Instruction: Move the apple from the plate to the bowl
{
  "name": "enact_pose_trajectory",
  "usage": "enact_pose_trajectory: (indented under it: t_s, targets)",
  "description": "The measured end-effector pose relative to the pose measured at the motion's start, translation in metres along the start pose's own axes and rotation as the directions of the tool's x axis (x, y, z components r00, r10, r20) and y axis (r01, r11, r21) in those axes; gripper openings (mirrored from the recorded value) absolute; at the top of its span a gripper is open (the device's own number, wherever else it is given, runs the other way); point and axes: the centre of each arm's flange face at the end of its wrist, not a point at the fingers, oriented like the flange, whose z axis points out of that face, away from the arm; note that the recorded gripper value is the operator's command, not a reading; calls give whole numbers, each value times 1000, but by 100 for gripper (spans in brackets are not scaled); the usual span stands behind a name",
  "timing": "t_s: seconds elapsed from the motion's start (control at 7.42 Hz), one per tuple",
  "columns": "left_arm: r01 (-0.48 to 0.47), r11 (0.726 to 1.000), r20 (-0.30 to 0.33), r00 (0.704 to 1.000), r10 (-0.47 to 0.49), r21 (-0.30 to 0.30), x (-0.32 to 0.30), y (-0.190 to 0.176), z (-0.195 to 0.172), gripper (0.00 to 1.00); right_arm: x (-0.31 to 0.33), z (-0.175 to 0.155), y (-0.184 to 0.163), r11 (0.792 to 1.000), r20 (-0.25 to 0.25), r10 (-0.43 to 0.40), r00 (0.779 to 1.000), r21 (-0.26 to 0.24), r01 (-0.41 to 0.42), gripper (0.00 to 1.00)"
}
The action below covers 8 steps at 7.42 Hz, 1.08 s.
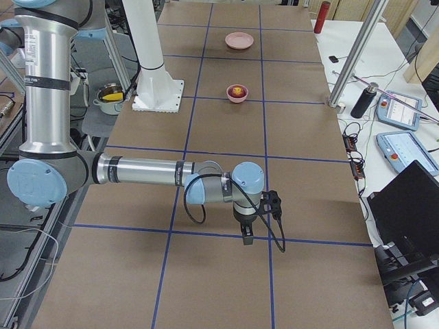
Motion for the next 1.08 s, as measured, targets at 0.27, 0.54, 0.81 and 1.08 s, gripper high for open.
enact_pose_trajectory:
  t_s: [0.27, 0.54, 0.81, 1.08]
  targets:
    - [-18, 1000, -1, 1000, 18, 19, 7, -9, -7, 98, -1, 0, -1, 1000, 1, 3, 1000, 0, -3, 100]
    - [-15, 999, 6, 1000, 14, 28, 5, -9, -12, 98, 0, 0, -1, 1000, 1, 9, 1000, 0, -9, 100]
    - [-5, 999, 10, 1000, 5, 33, 1, -8, -15, 98, -1, 0, -1, 1000, 1, 10, 1000, 1, -10, 100]
    - [8, 1000, 12, 1000, -8, 27, -4, -4, -14, 98, -1, -1, -2, 1000, 1, 14, 1000, 3, -14, 100]
